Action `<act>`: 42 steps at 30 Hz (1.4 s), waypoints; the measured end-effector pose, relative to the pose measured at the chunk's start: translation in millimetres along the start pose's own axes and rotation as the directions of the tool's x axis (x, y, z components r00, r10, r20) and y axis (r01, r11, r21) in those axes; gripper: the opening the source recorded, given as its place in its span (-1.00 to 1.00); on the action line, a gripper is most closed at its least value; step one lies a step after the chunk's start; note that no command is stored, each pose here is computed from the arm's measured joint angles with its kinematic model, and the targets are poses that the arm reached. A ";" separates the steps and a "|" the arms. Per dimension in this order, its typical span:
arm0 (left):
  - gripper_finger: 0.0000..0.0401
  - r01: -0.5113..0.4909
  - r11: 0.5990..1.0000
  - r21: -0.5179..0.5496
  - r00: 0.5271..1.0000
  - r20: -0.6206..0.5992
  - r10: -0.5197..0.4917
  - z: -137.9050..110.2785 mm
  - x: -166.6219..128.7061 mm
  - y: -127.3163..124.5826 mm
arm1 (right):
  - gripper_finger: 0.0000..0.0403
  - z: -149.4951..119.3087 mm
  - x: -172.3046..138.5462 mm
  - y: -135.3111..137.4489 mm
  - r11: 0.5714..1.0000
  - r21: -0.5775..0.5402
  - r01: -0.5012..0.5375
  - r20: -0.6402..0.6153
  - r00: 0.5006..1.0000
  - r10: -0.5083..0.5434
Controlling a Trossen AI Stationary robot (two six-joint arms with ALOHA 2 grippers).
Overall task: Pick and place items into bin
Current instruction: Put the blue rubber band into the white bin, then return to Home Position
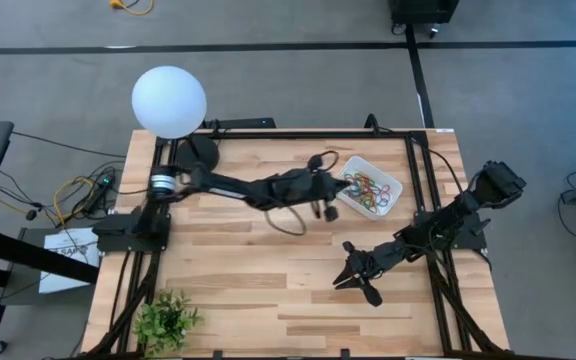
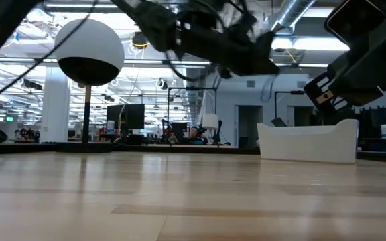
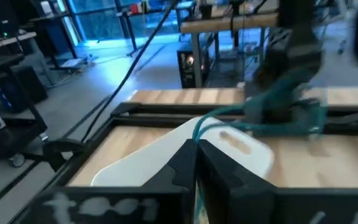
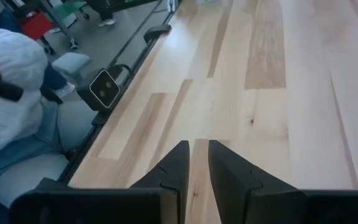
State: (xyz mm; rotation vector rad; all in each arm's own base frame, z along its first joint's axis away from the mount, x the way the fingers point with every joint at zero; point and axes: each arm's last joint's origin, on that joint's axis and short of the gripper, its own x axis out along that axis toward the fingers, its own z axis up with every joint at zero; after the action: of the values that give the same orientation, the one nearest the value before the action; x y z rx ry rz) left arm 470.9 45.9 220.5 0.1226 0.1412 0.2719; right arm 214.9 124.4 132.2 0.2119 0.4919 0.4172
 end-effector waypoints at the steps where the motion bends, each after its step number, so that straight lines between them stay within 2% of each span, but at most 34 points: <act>1: -0.99 -0.003 1.000 0.011 1.000 -0.012 0.004 -2.6 9.9 0.1 | -0.74 -0.4 0.0 -0.1 1.000 0.000 0.001 -0.004 1.000 -0.001; 7: -0.99 -0.007 0.999 0.034 0.997 -0.071 0.009 -13.2 60.3 -0.8 | -0.74 -3.9 0.0 -1.4 1.000 -0.001 0.014 -0.041 0.999 -0.014; 12: -0.96 -0.017 0.999 0.046 0.990 -0.136 0.023 -20.6 85.9 -3.6 | -0.74 -5.0 -0.1 -1.7 1.000 -0.002 0.018 -0.052 0.998 -0.018; 16: -0.81 -0.116 0.986 0.120 0.979 -0.154 0.134 -13.9 87.9 -0.4 | -0.74 -6.9 -0.2 -2.4 1.000 -0.003 0.024 -0.072 0.997 -0.024; 20: -0.60 -0.246 0.954 0.170 0.941 -0.192 0.277 -14.1 86.5 4.4 | -0.74 -8.8 -0.4 -2.5 0.999 0.019 0.030 -0.091 0.995 -0.029; 24: -0.44 -0.201 0.952 0.229 0.938 -0.237 0.255 -8.0 84.6 4.3 | -0.74 -10.4 -0.6 -3.6 0.999 0.031 0.041 -0.109 0.993 -0.038; 28: -0.39 -0.138 0.949 0.285 0.929 -0.296 0.224 0.2 81.3 -7.1 | -0.74 -11.0 -0.7 -5.7 0.995 0.077 0.057 -0.119 0.992 -0.048; 32: -0.39 -0.025 0.960 0.280 0.910 -0.392 0.138 26.8 69.3 -17.5 | -0.74 -10.0 -0.7 -8.6 0.980 0.180 0.078 -0.116 0.992 -0.058; 37: -0.41 0.179 0.964 0.197 0.887 -0.457 -0.071 94.1 32.7 -14.4 | -0.74 -9.3 -0.7 -11.1 0.978 0.190 0.090 -0.113 0.991 -0.069; 39: -0.41 0.201 0.957 0.211 0.892 -0.443 -0.089 120.8 12.6 -6.5 | -0.74 -8.8 -0.7 -12.4 0.977 0.192 0.094 -0.111 0.991 -0.073; 42: -0.41 0.161 0.959 0.233 0.912 -0.408 -0.053 162.8 -28.7 14.1 | -0.74 -8.2 -0.7 -13.9 0.976 0.195 0.098 -0.109 0.991 -0.078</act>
State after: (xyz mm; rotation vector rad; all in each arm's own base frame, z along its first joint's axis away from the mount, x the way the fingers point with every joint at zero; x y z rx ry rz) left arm 465.2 35.0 385.9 0.3225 0.5908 0.1628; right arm 214.9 112.4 121.3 0.3631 0.6409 0.2919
